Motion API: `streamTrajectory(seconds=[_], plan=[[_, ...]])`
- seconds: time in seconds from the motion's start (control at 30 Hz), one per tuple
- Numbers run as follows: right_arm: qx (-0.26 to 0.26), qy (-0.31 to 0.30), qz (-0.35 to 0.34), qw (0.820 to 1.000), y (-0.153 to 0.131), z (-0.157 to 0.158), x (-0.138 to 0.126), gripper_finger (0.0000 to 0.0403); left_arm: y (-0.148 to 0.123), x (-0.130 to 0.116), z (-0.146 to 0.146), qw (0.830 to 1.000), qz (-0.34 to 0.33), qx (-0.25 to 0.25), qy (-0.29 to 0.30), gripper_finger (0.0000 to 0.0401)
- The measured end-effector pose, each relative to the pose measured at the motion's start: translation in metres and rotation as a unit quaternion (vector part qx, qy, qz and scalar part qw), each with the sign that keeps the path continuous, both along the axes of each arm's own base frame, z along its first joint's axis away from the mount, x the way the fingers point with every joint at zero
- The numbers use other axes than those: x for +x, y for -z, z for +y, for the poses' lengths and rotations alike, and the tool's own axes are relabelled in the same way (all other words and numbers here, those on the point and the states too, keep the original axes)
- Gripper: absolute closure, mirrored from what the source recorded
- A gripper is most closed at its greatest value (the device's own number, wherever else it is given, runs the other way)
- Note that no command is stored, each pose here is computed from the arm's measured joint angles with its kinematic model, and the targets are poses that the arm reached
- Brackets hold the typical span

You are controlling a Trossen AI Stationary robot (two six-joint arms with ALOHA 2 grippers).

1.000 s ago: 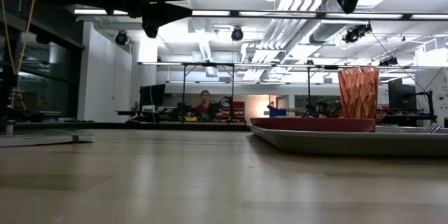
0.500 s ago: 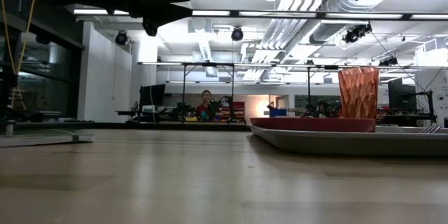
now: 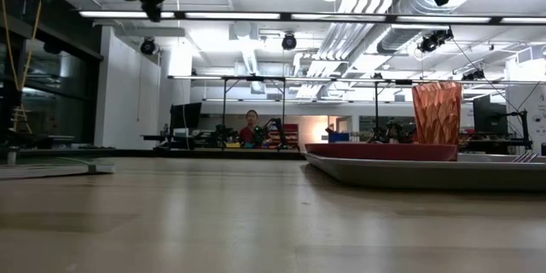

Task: Pick and place plate/cup/fork/spoon on tray
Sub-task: Return to Home Position

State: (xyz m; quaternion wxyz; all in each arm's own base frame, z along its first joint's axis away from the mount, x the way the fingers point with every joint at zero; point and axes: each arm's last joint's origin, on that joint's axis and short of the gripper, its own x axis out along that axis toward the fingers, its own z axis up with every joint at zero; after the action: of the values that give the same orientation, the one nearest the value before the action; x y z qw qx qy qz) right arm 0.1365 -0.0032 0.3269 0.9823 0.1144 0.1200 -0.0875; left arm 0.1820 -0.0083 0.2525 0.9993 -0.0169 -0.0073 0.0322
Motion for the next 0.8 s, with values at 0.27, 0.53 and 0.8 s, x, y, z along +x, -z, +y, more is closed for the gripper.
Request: streamTrajectory(seconds=[0.27,0.53,0.8], plan=[[0.006,0.0,0.006,1.0,0.001,0.0,0.0,0.0402,0.027,-0.036,-0.002,0.998,-0.019,0.041,-0.033,0.0399],[0.015,0.003,0.005,1.0,0.001,0.0,0.0,0.0403,0.038,-0.06,0.011,0.999,-0.01,0.05,-0.013,0.0401],[0.026,0.006,0.017,1.0,0.004,0.0,-0.001,0.0403,0.059,-0.072,0.013,1.0,-0.009,0.021,-0.001,0.0401]])
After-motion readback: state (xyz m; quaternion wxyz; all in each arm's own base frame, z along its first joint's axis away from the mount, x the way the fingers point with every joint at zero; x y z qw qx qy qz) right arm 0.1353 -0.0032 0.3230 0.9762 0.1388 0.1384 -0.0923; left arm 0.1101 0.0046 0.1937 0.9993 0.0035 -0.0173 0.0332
